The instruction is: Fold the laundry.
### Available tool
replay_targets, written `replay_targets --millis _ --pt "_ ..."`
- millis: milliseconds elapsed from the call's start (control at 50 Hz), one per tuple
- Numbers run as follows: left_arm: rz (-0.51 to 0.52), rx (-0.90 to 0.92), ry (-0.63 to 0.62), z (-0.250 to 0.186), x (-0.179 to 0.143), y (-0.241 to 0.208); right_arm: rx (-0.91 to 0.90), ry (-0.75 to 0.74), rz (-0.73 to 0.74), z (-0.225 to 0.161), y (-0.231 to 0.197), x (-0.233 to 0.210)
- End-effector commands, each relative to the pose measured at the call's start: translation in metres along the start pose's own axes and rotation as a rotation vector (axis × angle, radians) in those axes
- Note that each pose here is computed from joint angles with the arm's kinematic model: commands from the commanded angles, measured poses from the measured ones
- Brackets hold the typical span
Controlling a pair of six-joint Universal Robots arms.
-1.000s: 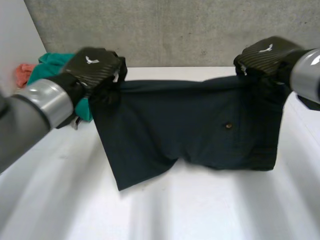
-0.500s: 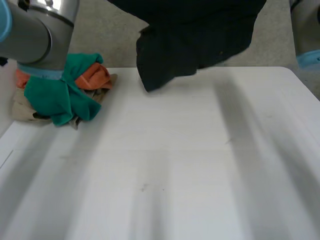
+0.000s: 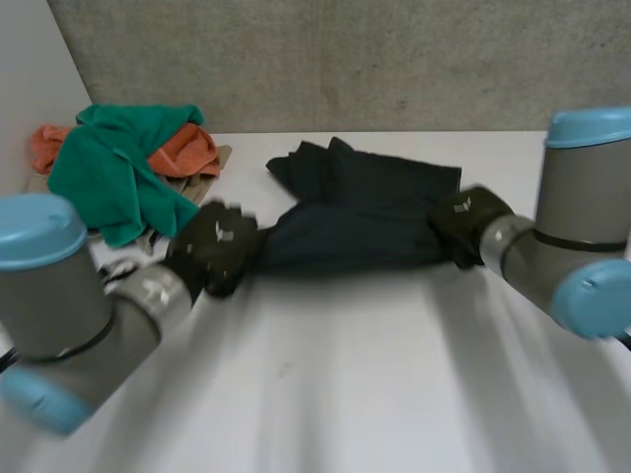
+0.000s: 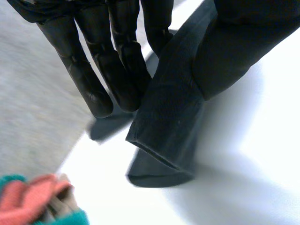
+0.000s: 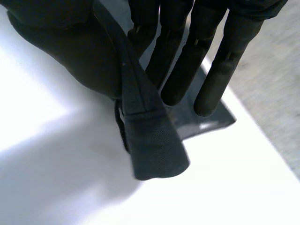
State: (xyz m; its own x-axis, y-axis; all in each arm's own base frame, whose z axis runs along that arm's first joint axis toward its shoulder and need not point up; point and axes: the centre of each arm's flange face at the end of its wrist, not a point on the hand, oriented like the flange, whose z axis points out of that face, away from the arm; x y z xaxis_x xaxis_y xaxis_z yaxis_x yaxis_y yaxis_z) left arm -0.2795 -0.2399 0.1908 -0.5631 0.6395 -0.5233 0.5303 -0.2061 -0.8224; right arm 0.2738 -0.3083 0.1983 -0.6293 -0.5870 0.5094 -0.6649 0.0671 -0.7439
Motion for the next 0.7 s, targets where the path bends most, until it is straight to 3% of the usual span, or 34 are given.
replay_targets --millis 20,100,180,320,500,580,700 --pt "0.029 -0.264 0.265 -0.117 0.042 -0.011 -0.285 -0.249 -0.148 -0.126 0.029 -0.029" --pt "0.039 -0.410 0.462 -0.167 0.062 -0.013 -0.298 -0.288 -0.248 -0.154 0.041 -0.040" --pt "0.099 -0.386 0.520 -0.163 0.066 -0.013 -0.297 -0.285 -0.267 -0.154 0.049 -0.043" --pt "0.156 -0.271 0.405 -0.094 0.045 -0.014 -0.273 -0.240 -0.237 -0.134 0.048 -0.037" --pt "0.209 -0.098 0.336 -0.054 0.038 -0.047 -0.241 -0.196 -0.129 -0.107 0.055 -0.042" --pt "0.180 0.031 0.203 -0.021 0.022 -0.058 -0.219 -0.171 -0.126 -0.103 0.058 -0.043" --pt "0.137 0.096 0.159 0.035 0.023 -0.040 -0.189 -0.146 -0.126 -0.099 0.062 -0.046"
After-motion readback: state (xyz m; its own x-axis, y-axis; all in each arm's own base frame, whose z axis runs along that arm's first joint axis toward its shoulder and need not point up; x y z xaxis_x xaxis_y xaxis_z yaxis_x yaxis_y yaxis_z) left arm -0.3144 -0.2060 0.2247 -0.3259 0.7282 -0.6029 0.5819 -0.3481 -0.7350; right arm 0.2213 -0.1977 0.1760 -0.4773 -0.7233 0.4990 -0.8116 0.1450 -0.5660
